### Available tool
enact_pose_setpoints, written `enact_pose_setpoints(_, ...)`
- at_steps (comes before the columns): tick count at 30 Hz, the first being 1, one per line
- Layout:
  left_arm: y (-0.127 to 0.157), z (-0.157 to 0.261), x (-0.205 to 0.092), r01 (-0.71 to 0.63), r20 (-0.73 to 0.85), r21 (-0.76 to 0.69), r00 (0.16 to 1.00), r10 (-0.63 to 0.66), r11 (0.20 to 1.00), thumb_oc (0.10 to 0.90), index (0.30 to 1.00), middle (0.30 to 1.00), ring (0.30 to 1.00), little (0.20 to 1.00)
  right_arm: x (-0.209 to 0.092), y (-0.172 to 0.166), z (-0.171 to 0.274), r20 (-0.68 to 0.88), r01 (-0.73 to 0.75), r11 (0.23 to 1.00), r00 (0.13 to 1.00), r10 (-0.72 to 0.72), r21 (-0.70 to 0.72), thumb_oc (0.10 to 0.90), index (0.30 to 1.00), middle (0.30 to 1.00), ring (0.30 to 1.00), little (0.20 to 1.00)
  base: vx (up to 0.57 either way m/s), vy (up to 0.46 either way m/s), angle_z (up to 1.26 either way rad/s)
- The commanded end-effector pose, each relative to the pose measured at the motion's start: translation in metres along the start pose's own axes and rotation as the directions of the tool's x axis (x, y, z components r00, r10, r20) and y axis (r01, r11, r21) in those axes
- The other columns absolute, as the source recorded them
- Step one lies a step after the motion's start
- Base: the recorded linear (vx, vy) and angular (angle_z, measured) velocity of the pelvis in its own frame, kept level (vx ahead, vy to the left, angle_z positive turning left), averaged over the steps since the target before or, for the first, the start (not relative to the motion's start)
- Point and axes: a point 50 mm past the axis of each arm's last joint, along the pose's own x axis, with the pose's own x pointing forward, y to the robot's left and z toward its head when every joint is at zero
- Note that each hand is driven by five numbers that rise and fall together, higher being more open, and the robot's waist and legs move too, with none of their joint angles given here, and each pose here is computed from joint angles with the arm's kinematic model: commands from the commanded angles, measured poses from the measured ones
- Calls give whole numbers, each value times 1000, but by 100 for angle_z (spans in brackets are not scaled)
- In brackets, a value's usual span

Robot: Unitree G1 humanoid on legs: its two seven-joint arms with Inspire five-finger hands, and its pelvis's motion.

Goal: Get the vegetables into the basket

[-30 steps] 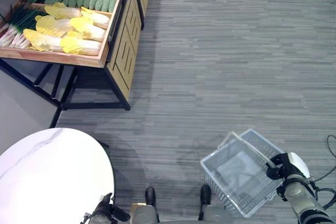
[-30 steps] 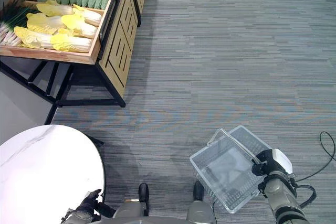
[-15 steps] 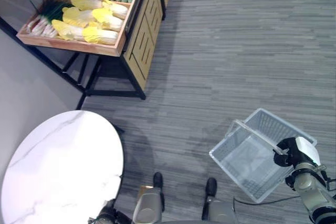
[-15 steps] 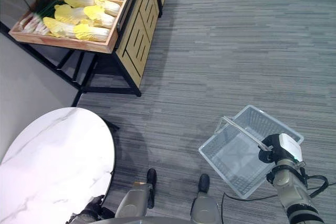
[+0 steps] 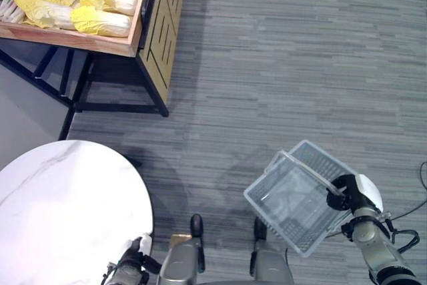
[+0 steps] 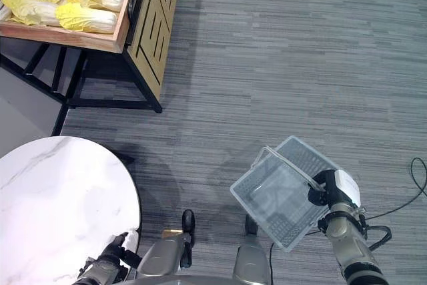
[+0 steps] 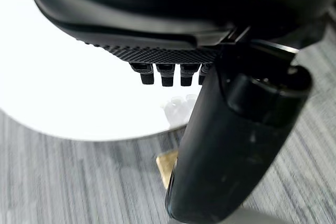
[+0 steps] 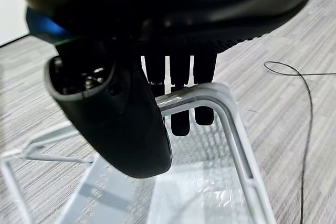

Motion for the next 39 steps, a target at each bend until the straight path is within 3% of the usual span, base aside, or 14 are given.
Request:
enact_pose_setpoints(1, 10, -32, -3, -48, -94, 48, 994, 52, 998, 900, 1000, 1000, 1000, 1000, 16, -57, 26, 134, 231, 973, 965, -228, -13, 400, 300, 300, 300, 300, 65, 167, -12)
enact_pose_setpoints(7, 15, -32, -2, -44, -85, 105, 995, 53, 994, 900, 1000, 1000, 1000, 1000, 17, -58, 27, 127, 237, 971, 964, -234, -11, 400, 300, 300, 300, 300, 33, 134, 2)
enact_pose_setpoints(19, 33, -20, 3, -114, -70, 74, 990, 119, 991, 900, 1000, 1000, 1000, 1000, 22, -57, 52, 223, 231, 973, 949, -222, -18, 400, 300, 300, 300, 300, 84, 37, -9)
enact_pose_setpoints(31, -7, -25, -4, -1, -94, 86, 995, 9, 996, 900, 1000, 1000, 1000, 1000, 15, -73, 35, 207, 260, 963, 948, -241, -69, 400, 300, 300, 300, 300, 275, -292, 43)
enact_pose_setpoints(39, -5, -15, -2, -15, -67, 72, 998, 20, 997, 900, 1000, 1000, 1000, 1000, 14, -90, 20, 184, 294, 947, 945, -269, -126, 400, 300, 300, 300, 300, 111, -166, 2)
